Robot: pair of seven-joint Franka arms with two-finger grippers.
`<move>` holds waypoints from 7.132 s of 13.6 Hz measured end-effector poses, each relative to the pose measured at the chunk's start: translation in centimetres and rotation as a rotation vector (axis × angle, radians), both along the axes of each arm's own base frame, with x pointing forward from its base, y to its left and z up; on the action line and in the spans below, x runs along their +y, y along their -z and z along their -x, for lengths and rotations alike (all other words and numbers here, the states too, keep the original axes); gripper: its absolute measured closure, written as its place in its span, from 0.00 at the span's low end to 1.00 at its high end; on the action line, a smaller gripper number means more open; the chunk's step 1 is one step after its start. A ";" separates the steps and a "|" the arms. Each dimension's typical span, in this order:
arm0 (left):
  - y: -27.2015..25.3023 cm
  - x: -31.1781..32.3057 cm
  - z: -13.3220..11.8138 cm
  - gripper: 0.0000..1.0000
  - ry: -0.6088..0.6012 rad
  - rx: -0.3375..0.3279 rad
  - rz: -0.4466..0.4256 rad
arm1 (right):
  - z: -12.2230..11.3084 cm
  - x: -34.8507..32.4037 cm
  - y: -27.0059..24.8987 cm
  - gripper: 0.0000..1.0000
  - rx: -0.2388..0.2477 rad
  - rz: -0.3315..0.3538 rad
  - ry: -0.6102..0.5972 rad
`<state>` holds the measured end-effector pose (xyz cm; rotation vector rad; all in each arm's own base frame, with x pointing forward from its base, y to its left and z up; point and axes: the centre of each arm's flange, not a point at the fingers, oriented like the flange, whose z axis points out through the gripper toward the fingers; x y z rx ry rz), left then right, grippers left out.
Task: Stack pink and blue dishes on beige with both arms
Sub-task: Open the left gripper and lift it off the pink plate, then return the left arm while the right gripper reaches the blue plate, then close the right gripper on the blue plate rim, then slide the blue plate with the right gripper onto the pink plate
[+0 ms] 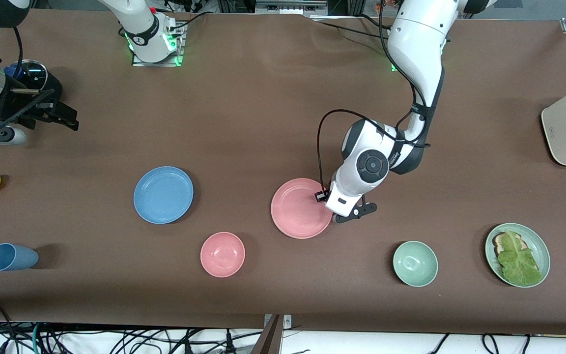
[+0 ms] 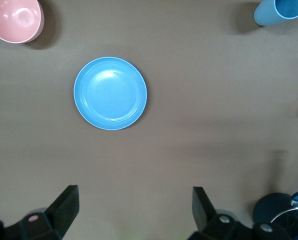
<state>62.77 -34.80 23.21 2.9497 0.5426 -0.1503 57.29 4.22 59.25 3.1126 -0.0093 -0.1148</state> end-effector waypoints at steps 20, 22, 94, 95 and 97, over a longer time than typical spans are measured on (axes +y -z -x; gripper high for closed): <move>-10.5 15.0 -5.8 0.00 0.282 0.109 0.033 | -1.2 0.9 -0.7 0.00 -0.101 -0.008 -0.016; -10.4 18.4 -6.1 0.00 0.330 0.131 0.052 | -1.5 0.9 0.2 0.00 -0.086 -0.005 -0.015; -41.8 32.8 5.4 0.00 0.402 -0.015 -0.103 | -3.4 42.4 33.5 0.96 -0.077 -0.178 0.218; -41.7 32.9 5.3 0.00 0.402 -0.013 -0.102 | -3.4 42.3 33.5 0.96 -0.078 -0.178 0.219; -41.5 33.1 5.2 0.00 0.398 -0.009 -0.102 | -3.5 42.4 33.5 0.96 -0.083 -0.182 0.219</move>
